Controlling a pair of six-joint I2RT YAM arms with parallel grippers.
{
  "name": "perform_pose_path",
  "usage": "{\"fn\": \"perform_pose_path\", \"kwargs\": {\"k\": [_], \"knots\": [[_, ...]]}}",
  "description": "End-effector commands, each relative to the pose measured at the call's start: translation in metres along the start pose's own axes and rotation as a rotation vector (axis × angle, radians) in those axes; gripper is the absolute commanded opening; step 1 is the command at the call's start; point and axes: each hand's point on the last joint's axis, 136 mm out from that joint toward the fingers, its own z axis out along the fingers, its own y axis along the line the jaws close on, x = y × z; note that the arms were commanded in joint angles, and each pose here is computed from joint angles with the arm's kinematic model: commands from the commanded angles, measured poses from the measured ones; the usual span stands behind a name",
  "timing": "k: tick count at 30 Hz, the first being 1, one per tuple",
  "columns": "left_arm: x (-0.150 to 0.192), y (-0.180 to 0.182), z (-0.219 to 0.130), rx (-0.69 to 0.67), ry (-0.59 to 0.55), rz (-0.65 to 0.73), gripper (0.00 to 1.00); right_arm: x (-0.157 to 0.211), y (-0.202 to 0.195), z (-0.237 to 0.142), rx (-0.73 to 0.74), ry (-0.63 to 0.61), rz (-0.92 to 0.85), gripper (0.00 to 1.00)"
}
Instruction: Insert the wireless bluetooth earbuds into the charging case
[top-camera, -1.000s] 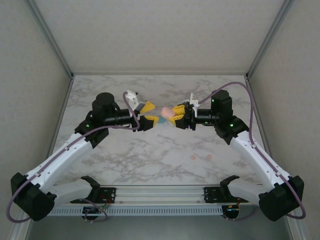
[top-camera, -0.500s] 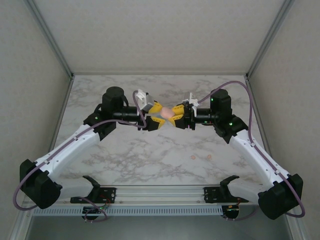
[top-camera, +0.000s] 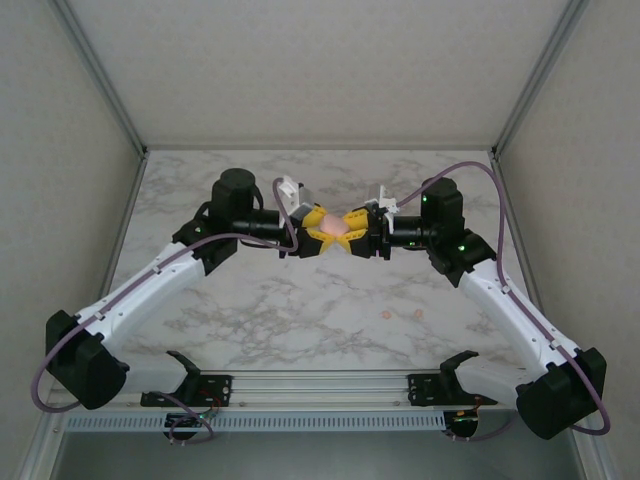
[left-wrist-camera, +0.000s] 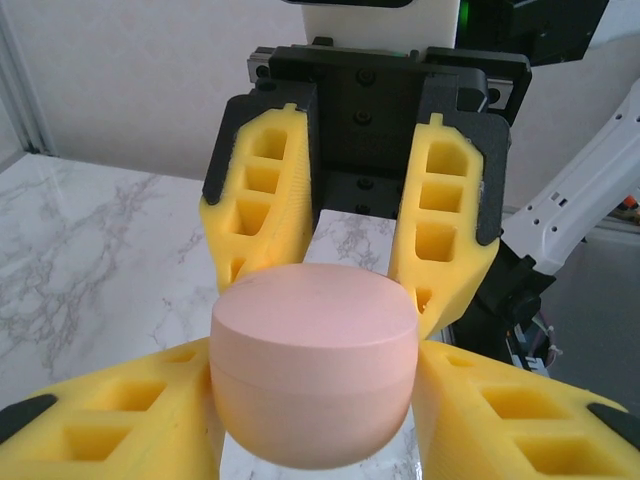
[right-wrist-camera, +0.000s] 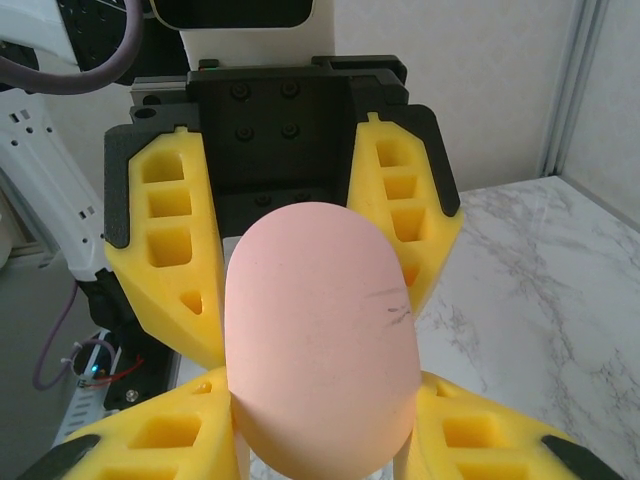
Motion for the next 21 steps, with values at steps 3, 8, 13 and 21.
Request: {"fn": "perform_pose_path", "kwargs": {"k": [3, 8, 13, 21], "knots": [[-0.005, -0.015, 0.003, 0.075, 0.016, 0.007, 0.43, -0.013, 0.004, 0.001, -0.015, -0.026, -0.044, 0.27], [-0.007, -0.016, 0.004, 0.082, 0.013, 0.010, 0.31, -0.009, 0.003, 0.001, -0.011, -0.009, -0.039, 0.28], [-0.008, -0.015, 0.005, 0.079, 0.014, -0.002, 0.23, -0.006, -0.001, 0.000, 0.022, 0.011, -0.026, 0.34], [-0.006, -0.021, 0.004, 0.108, 0.010, -0.014, 0.36, -0.004, -0.001, 0.001, 0.020, 0.025, -0.025, 0.28]]}}
